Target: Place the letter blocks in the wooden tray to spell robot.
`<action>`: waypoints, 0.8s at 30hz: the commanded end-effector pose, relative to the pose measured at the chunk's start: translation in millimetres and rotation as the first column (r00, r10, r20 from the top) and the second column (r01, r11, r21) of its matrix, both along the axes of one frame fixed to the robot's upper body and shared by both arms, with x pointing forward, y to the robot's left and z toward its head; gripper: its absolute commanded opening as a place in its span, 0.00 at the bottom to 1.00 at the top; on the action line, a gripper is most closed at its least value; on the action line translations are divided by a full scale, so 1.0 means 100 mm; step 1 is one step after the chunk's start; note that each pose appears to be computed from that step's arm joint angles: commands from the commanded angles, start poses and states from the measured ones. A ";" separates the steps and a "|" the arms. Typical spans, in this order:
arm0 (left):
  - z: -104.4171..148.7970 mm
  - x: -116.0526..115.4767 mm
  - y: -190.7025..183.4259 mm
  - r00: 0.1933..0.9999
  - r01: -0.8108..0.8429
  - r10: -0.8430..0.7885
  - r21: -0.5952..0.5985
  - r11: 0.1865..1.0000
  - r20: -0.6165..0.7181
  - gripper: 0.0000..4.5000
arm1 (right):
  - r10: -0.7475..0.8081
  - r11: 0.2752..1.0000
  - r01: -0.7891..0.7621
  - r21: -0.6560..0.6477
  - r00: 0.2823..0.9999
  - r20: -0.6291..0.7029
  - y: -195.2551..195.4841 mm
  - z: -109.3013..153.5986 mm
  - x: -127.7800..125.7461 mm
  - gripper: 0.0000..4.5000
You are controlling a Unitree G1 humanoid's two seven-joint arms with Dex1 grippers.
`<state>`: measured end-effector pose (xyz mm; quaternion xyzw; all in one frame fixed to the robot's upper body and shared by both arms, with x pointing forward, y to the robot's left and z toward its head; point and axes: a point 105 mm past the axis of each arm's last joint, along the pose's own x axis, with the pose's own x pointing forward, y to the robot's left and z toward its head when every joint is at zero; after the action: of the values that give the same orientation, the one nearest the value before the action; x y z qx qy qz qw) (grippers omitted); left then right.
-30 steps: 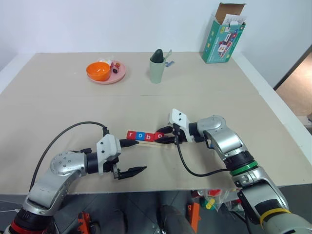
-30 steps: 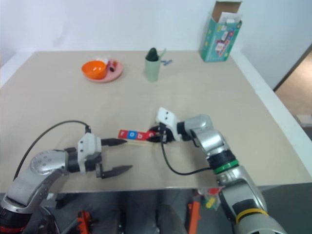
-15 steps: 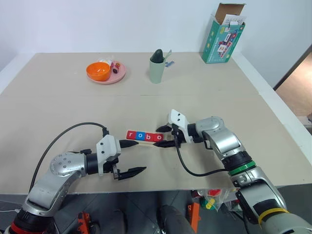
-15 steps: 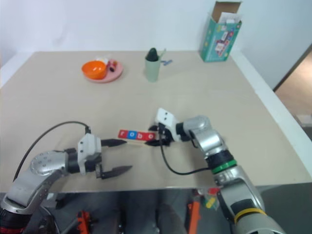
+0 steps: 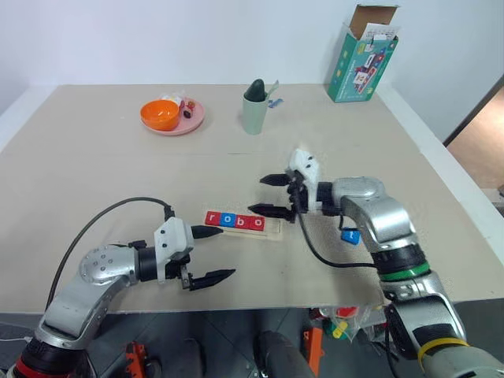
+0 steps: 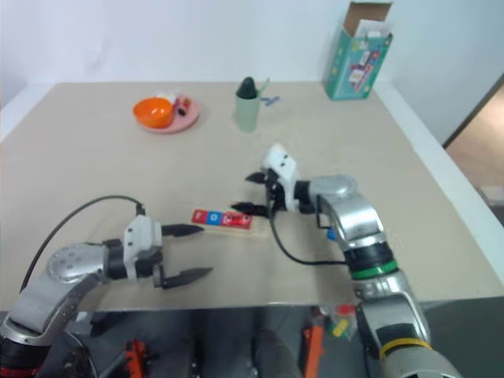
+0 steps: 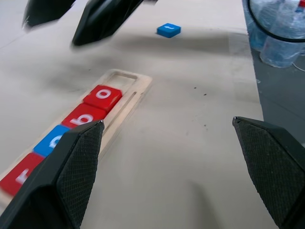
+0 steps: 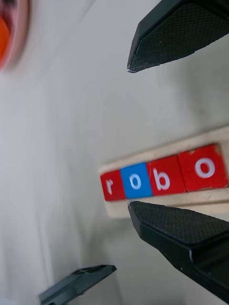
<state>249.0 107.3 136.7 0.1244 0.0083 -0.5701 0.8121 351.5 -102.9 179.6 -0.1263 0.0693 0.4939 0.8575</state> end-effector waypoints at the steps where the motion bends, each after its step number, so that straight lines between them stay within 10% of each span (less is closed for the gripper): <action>1: 0.17 -0.03 -0.01 0.999 0.034 -0.033 -0.064 0.997 0.018 1.00 | -0.194 0.980 0.191 0.055 0.978 0.075 -0.36 0.20 -0.02 0.99; 12: 0.19 -0.09 -0.09 0.988 0.152 -0.152 -0.035 0.988 0.012 1.00 | -0.838 0.541 0.836 0.090 0.526 0.148 -1.14 -0.08 -0.45 0.99; 24: 0.15 -0.05 -0.09 0.986 0.165 -0.165 0.002 0.986 0.019 1.00 | -0.924 0.380 0.925 0.006 0.380 -0.042 -1.09 -0.61 -0.67 0.99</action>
<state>245.6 99.9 145.1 0.1120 0.0064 -0.6281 0.7700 286.3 -204.3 113.2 -0.0498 0.1442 -0.0425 0.9874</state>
